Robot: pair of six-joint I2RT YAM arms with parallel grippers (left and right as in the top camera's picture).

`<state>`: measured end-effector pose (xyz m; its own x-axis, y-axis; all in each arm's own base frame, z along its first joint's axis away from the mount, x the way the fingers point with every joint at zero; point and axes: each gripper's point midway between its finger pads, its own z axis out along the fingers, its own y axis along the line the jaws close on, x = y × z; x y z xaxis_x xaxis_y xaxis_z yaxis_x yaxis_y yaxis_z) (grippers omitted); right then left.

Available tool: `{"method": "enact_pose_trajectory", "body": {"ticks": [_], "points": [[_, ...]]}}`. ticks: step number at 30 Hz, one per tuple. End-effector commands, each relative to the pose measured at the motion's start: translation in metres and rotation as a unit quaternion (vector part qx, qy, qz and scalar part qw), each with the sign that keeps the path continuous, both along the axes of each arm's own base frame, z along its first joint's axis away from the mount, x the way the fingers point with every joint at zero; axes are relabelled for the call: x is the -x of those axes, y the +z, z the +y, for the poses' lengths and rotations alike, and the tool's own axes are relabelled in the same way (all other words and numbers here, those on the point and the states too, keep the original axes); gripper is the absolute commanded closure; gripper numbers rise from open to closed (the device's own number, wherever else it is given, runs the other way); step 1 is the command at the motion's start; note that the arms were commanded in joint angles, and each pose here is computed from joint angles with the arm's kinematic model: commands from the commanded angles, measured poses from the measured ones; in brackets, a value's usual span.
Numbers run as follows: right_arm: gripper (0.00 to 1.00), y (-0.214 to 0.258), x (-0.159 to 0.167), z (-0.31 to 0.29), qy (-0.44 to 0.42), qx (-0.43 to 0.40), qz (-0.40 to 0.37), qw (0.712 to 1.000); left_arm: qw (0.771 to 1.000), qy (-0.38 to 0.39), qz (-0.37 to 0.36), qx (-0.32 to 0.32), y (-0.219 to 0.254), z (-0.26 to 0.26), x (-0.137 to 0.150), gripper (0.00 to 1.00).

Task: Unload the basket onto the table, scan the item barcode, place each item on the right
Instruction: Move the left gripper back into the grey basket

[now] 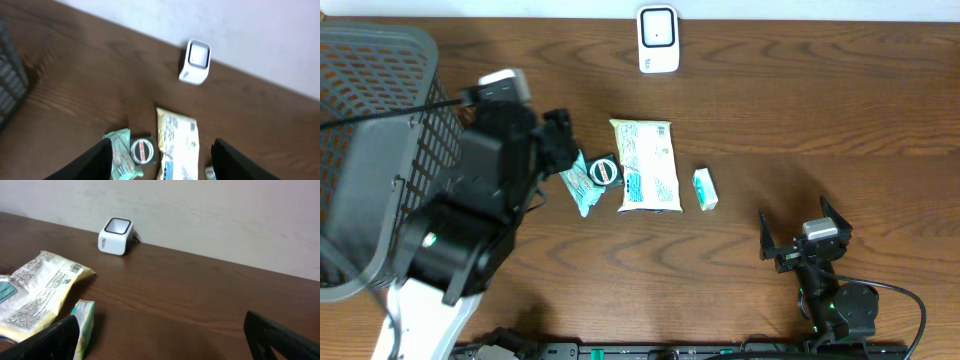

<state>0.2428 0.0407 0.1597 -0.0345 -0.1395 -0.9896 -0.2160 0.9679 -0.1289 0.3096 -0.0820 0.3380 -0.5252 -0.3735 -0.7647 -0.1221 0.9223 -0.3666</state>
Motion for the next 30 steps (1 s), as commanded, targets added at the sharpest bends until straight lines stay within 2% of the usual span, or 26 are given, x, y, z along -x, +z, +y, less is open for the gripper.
{"method": "enact_pose_trajectory", "body": {"ticks": [1, 11, 19, 24, 30], "points": [[0.01, -0.001, 0.000, 0.002, 0.003, -0.005, 0.002, 1.000, 0.999, 0.020, -0.031, 0.000, 0.021, 0.020, 0.008, 0.37], [0.01, -0.001, 0.000, 0.002, 0.003, -0.005, 0.002, 1.000, 0.986, 0.149, -0.067, -0.020, 0.044, 0.108, 0.027, 0.37], [0.01, -0.001, 0.000, 0.002, 0.003, -0.005, 0.002, 1.000, 0.956, 0.276, -0.076, -0.057, 0.061, 0.188, 0.045, 0.37], [0.01, -0.001, 0.000, 0.002, 0.003, -0.005, 0.002, 1.000, 0.931, 0.357, -0.046, -0.057, 0.048, 0.239, 0.058, 0.34], [0.01, -0.001, 0.000, 0.002, 0.003, -0.005, 0.002, 1.000, 0.917, 0.400, 0.001, -0.003, 0.013, 0.295, 0.058, 0.34]]}}
